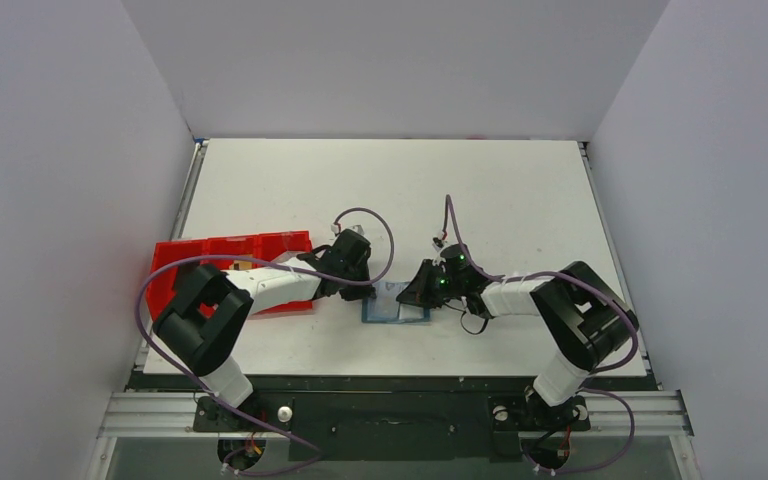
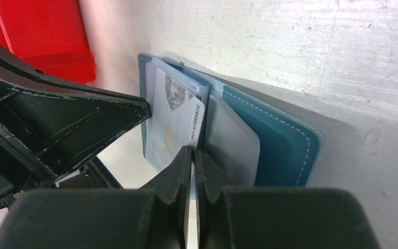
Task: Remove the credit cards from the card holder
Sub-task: Remove the credit card from the card holder.
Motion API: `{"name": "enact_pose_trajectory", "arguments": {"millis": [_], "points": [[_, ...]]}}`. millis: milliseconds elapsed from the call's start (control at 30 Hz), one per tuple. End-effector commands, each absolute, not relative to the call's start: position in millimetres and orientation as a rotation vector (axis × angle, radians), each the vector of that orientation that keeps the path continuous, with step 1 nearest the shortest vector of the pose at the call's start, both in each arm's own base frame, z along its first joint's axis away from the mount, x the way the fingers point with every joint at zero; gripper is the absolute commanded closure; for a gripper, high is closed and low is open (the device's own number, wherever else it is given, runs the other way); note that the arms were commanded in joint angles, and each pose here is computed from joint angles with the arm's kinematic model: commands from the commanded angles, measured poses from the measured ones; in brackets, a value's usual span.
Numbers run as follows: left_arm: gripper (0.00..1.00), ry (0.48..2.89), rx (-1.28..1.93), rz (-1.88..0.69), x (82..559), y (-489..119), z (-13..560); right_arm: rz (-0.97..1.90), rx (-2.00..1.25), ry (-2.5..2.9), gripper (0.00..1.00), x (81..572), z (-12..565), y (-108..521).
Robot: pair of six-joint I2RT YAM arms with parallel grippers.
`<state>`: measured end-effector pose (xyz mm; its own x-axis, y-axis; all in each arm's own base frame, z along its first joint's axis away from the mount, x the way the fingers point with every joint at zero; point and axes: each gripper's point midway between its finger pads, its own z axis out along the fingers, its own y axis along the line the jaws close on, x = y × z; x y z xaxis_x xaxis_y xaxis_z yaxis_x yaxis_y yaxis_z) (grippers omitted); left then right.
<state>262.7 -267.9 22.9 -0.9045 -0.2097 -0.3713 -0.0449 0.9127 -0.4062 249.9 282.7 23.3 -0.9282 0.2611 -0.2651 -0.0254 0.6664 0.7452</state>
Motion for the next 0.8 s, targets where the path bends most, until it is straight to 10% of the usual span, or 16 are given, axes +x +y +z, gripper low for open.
{"name": "enact_pose_trajectory", "arguments": {"millis": [0, 600, 767], "points": [[1.0, 2.876, -0.151, -0.301, 212.3, -224.8, -25.1, 1.035, 0.135, 2.523, 1.0, 251.6, 20.1, 269.1], [1.0, 2.88, -0.149, -0.303, 212.8, -225.8, -27.3, 1.03, 0.089, 2.544, 1.0, 249.2, 20.6, 258.2], [1.0, 2.882, -0.148, -0.31, 212.9, -227.7, -28.0, 1.137, 0.147, 2.524, 0.82, 249.1, 21.8, 268.6]]}}
